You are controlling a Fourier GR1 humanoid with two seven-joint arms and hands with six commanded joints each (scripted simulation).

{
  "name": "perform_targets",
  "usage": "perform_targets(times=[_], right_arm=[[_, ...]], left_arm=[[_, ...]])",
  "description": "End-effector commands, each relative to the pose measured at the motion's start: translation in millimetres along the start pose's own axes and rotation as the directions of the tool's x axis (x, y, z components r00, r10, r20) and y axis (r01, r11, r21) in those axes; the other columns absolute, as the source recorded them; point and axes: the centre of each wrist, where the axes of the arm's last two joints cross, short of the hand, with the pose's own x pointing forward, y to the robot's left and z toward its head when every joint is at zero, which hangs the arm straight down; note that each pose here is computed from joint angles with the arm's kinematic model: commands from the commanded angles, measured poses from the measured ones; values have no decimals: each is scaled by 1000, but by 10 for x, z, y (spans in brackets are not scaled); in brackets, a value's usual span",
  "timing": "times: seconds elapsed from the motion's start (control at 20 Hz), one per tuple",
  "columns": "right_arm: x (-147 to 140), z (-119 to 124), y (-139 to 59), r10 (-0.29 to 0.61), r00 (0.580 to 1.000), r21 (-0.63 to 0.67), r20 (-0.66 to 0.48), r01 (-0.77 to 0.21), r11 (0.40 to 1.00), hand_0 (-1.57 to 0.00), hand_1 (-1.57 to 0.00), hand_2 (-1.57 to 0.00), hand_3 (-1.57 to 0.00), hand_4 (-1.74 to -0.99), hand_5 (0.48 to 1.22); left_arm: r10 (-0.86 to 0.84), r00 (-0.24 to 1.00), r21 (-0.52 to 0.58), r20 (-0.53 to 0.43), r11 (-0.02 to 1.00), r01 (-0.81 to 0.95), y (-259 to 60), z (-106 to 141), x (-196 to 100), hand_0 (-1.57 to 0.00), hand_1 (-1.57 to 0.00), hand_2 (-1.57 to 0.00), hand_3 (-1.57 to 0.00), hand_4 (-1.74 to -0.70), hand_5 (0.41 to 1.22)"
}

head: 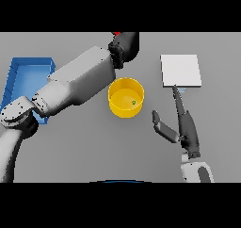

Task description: Pick up the red beaker and tilt it to pour out 1 green nut into yellow bowl. Pick up the yellow bowl and place it on the metallic measuring scale.

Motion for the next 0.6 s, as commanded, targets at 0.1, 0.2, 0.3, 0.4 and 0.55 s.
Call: perform_targets(times=[0.1, 0.2, 0.3, 0.4, 0.55], right_arm=[[-16, 19, -44, 17, 1000, -3, 3, -17, 1000, 1, 1, 1, 1, -1024, 681], [-29, 14, -16, 13, 1000, 5, 0, -13, 1000, 1, 1, 1, 1, -1018, 680], [8, -39, -20, -1, 1000, -3, 18, 1, 1000, 1, 1, 1, 1, -1001, 683], [-22, -19, -41, -3, 1000, -5, 14, 3, 1000, 1, 1, 1, 1, -996, 675], [-22, -39, -16, -24, 1000, 0, 12, 24, 1000, 1, 1, 1, 1, -1004, 668]], left_arm=[[117, 988, 2, -96, 993, -118, -43, 96, -469, -1571, -1571, -1571, -1263, -1731, 1221], [220, 965, 41, -141, 975, -216, -138, 184, -772, -1571, -1571, -1571, -1132, -1731, 1221], [373, 907, 46, -195, 927, -372, -276, 302, -1092, -1571, -1571, -1571, -1290, -1729, 1221], [537, 791, 79, -292, 838, -540, -452, 397, -1284, -1571, -1571, -1571, -1391, -1733, 1221], [719, 567, 181, -403, 670, -720, -838, 649, -1582, -1571, -1571, -1571, -1444, -1737, 1221]])
